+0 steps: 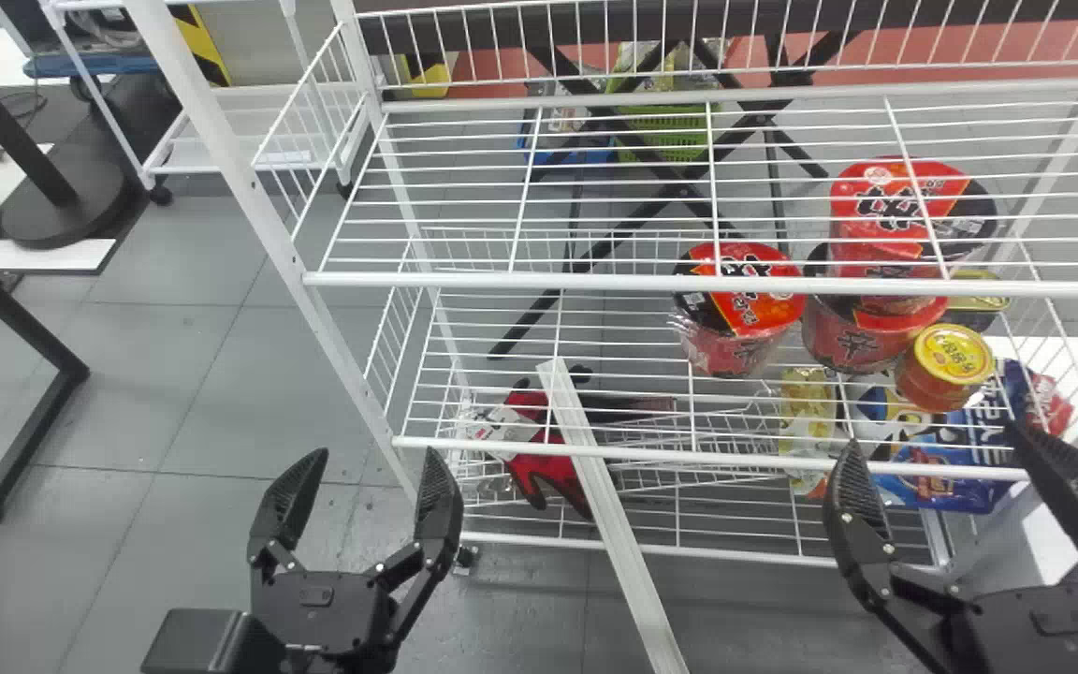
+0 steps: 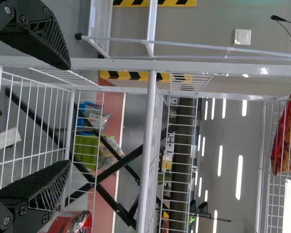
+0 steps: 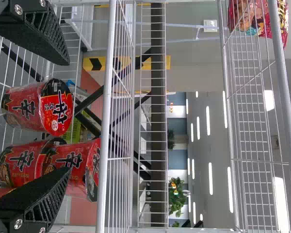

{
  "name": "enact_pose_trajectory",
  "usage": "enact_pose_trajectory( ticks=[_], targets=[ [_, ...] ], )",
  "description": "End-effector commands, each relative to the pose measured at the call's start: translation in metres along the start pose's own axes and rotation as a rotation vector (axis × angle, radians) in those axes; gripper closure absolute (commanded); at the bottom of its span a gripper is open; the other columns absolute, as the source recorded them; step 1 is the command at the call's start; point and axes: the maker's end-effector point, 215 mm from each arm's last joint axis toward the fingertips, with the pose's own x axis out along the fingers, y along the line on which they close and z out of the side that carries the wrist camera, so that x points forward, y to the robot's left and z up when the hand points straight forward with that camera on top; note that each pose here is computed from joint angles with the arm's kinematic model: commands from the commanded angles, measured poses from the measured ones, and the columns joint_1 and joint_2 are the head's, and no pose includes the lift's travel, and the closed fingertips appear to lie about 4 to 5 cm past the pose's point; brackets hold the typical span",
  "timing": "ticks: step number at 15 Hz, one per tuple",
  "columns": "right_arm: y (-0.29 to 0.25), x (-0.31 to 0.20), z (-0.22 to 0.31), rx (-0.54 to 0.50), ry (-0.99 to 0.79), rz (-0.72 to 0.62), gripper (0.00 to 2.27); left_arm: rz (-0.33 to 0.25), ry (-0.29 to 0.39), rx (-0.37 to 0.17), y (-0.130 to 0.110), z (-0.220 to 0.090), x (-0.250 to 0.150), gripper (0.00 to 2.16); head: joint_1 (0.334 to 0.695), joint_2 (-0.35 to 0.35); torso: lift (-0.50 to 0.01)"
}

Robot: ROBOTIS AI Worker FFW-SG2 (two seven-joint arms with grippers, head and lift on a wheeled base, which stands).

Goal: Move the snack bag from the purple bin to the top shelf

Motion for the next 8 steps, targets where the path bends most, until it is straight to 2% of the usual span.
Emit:
enact_pose_trajectory(
  ticks=[1, 5, 8],
  targets=[
    [0.001, -0.005, 0.008, 0.006, -0.005, 0.0, 0.01, 0.001, 0.001, -0.003, -0.001, 0.0, 0.0, 0.13, 0.695, 0.13, -0.451],
    [0.004, -0.02, 0.042, -0.044, -0.031, 0.044, 0.01, 0.025, -0.013, 0.001, 0.006, 0.004, -0.008, 0.13, 0.695, 0.134, -0.451],
    [-0.015, -0.034, 0.047, -0.064, 0.01, 0.021, 0.01, 0.025, -0.019, 0.002, 0.006, 0.005, -0.012, 0.13, 0.695, 0.145, -0.451]
  ],
)
